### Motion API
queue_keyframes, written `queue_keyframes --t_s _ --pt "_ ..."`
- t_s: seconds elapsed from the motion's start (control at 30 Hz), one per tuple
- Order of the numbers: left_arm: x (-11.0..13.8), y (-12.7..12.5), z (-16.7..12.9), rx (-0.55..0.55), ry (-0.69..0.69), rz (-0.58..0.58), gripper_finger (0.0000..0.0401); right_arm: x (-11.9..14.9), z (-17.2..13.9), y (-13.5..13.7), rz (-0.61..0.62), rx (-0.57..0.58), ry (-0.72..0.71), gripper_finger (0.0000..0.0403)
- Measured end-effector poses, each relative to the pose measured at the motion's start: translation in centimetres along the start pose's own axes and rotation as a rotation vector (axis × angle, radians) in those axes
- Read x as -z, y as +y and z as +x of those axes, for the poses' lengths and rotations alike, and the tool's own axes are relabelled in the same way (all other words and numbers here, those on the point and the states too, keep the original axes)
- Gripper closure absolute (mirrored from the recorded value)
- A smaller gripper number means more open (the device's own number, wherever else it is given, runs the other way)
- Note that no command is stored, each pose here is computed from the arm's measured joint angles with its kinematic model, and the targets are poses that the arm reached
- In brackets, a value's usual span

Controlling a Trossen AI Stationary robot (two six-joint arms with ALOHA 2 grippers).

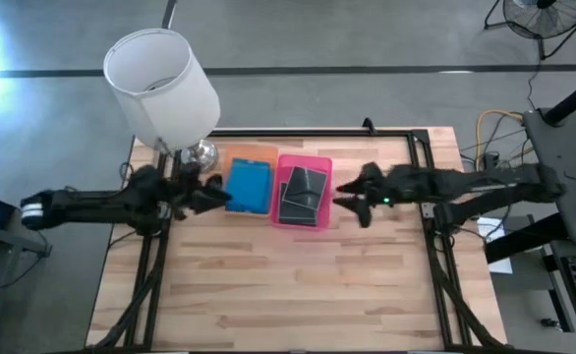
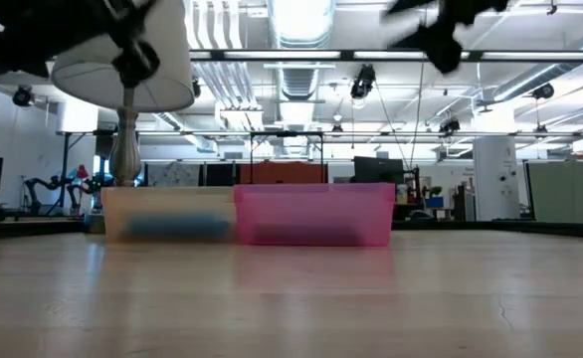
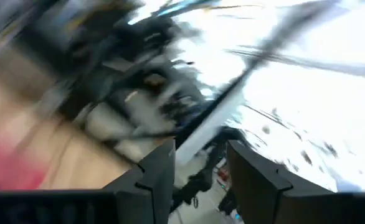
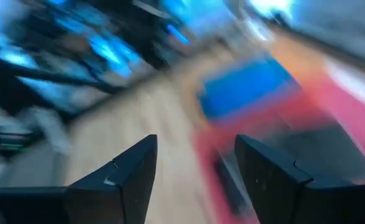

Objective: Pick & place jewel cases by type
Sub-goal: Return to Home Position

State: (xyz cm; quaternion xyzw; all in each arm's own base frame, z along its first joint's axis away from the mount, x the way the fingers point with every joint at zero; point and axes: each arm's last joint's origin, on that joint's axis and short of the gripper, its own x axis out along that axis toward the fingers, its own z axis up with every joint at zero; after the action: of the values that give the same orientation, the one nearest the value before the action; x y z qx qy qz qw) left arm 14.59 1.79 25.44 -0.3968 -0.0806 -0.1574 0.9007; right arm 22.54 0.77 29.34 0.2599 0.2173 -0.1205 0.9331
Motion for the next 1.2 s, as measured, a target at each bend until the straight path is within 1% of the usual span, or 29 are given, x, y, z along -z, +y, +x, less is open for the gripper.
queue_keyframes --t_s 0.03,0.07,0.1,0.13,0.23,0.27,0.33,0.37,0.43,0.5,0.57,0.6,0.67,0.8,0.9,0.97,1.07,1.13,1.2 --pt "-0.3 -0.5 -0.2 0.056 -0.017 0.085 0.0275 -0.2 -0.7 0.1 -0.044 -0.067 -0.074 0.0191" --pt "-0.6 -0.8 -0.5 0.084 -0.036 0.143 0.0275 -0.1 -1.4 0.0 -0.075 -0.130 -0.130 0.0191" --pt "-0.8 -1.1 -0.7 0.092 -0.051 0.178 0.0275 0.3 -1.9 -0.5 -0.093 -0.168 -0.161 0.0191" --pt "-0.8 -1.2 -1.0 0.087 -0.047 0.189 0.0275 1.1 -2.2 -1.3 -0.096 -0.182 -0.174 0.0192" --pt "0.1 -0.7 -1.5 0.013 0.046 0.173 0.0275 3.4 -2.9 -3.3 -0.058 -0.224 -0.269 0.0192" --pt "0.4 -0.6 -1.8 -0.012 0.077 0.170 0.0275 4.0 -3.1 -3.7 -0.050 -0.265 -0.309 0.0192" --pt "0.6 -0.7 -2.3 -0.039 0.093 0.194 0.0275 5.1 -3.8 -4.2 -0.056 -0.378 -0.361 0.0192" --pt "0.7 -0.7 -2.6 -0.049 0.094 0.211 0.0275 5.9 -4.0 -4.6 -0.053 -0.398 -0.364 0.0192" --pt "0.8 -1.0 -3.3 -0.077 0.077 0.234 0.0275 6.6 -4.3 -5.3 -0.034 -0.370 -0.401 0.0193" --pt "1.0 -1.1 -4.0 -0.131 0.062 0.237 0.0275 7.3 -4.5 -6.0 -0.026 -0.327 -0.428 0.0193" --pt "1.3 -1.0 -4.7 -0.192 0.056 0.231 0.0275 7.5 -4.7 -6.2 -0.039 -0.323 -0.454 0.0193" --pt "1.3 -1.1 -5.0 -0.200 0.053 0.232 0.0275 7.7 -4.7 -6.4 -0.044 -0.314 -0.460 0.0193" --pt "1.4 -1.3 -5.4 -0.183 0.033 0.258 0.0275 8.0 -4.7 -6.6 -0.042 -0.298 -0.464 0.0193" --pt "2.1 -0.9 -6.1 -0.167 0.011 0.299 0.0275 9.1 -4.2 -7.2 -0.043 -0.298 -0.444 0.0193" --pt "3.2 0.3 -6.5 -0.169 0.006 0.285 0.0275 10.1 -3.8 -7.8 -0.044 -0.314 -0.475 0.0193" --pt "3.9 1.1 -6.6 -0.150 -0.012 0.291 0.0275 10.7 -3.6 -8.2 -0.053 -0.323 -0.498 0.0193" --pt "4.5 1.9 -6.6 -0.110 -0.039 0.331 0.0275 11.8 -3.1 -8.8 -0.063 -0.313 -0.484 0.0193" --pt "4.9 2.3 -6.6 -0.123 -0.022 0.348 0.0275 12.3 -2.9 -9.1 -0.081 -0.295 -0.459 0.0193" --pt "5.2 2.8 -6.7 -0.161 0.027 0.380 0.0275 12.4 -2.8 -9.2 -0.119 -0.284 -0.446 0.0193"
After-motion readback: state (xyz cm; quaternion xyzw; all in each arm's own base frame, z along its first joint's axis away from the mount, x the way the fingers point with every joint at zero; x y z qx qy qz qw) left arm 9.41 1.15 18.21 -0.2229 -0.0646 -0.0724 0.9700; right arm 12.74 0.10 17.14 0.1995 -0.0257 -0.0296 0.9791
